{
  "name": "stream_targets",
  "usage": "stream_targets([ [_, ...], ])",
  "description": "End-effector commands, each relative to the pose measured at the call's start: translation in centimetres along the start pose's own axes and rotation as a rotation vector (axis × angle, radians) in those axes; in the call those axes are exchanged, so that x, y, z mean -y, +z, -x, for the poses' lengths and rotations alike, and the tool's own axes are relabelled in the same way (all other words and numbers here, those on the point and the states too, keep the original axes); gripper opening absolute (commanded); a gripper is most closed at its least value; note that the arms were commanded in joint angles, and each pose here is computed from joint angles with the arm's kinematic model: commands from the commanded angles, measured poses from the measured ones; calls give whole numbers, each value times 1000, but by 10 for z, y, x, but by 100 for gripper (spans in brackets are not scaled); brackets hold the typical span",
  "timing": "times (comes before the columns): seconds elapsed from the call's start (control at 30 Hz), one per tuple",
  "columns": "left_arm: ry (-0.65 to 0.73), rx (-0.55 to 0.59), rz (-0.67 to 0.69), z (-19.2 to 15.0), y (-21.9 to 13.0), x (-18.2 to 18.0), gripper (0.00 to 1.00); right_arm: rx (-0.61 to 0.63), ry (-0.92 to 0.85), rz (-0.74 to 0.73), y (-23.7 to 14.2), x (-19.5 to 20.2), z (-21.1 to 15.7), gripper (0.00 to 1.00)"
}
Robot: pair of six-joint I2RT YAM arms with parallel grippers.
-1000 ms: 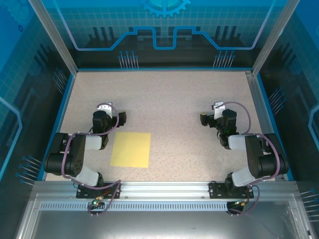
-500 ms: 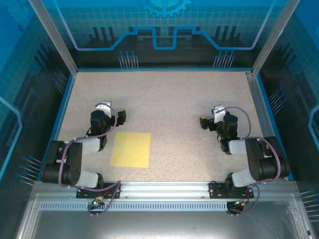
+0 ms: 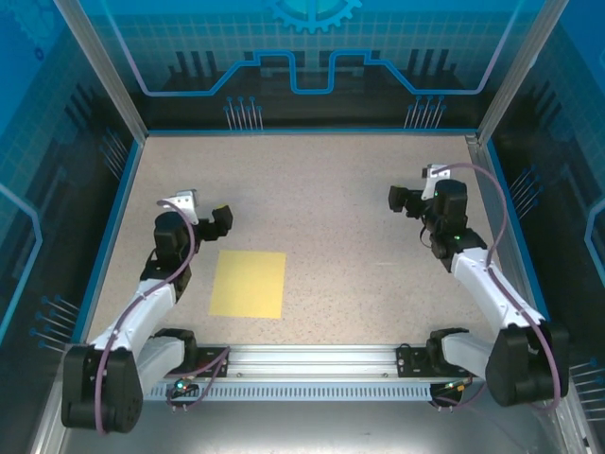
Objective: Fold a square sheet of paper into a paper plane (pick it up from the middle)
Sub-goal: Move the square sheet of paper to the center of the table.
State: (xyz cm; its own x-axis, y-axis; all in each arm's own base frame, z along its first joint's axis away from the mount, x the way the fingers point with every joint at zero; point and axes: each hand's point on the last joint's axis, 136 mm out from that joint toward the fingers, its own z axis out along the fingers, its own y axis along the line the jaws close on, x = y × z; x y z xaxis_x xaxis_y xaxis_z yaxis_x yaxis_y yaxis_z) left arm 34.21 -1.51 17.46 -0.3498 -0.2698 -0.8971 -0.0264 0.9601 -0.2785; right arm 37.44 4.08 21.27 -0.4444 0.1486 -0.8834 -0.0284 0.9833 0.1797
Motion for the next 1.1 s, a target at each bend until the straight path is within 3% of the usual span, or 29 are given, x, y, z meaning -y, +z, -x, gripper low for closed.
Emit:
stream_targets([
  [0.0,-175,-83,68,-5,-13,-9,99,-311,196,212,-18,-39,-62,99],
  [0.07,-391,-115,235,-18,-25,-34,98,-348,254,420,-25,-76,-67,100],
  [0.13,-370,-165,141,-23,-23,-18,99,-411,255,522,-30,-108,-77,99],
  [0.27,-408,-334,-63,-43,-17,21,98,-521,93,510,-33,-155,-105,99],
  [0.33,-437,-445,-153,-60,-18,39,98,-566,25,577,-40,-189,-119,99],
  [0.43,-436,-536,-138,-81,-24,40,98,-605,-22,637,-47,-232,-135,97],
  [0.6,-450,-479,-5,-86,-38,17,99,-699,-91,681,-55,-291,-171,92],
  [0.77,-454,-450,127,-87,-49,-5,99,-800,-173,704,-61,-342,-215,79],
  [1.07,-439,-363,180,-78,-61,-17,98,-882,-240,697,-65,-398,-261,72],
])
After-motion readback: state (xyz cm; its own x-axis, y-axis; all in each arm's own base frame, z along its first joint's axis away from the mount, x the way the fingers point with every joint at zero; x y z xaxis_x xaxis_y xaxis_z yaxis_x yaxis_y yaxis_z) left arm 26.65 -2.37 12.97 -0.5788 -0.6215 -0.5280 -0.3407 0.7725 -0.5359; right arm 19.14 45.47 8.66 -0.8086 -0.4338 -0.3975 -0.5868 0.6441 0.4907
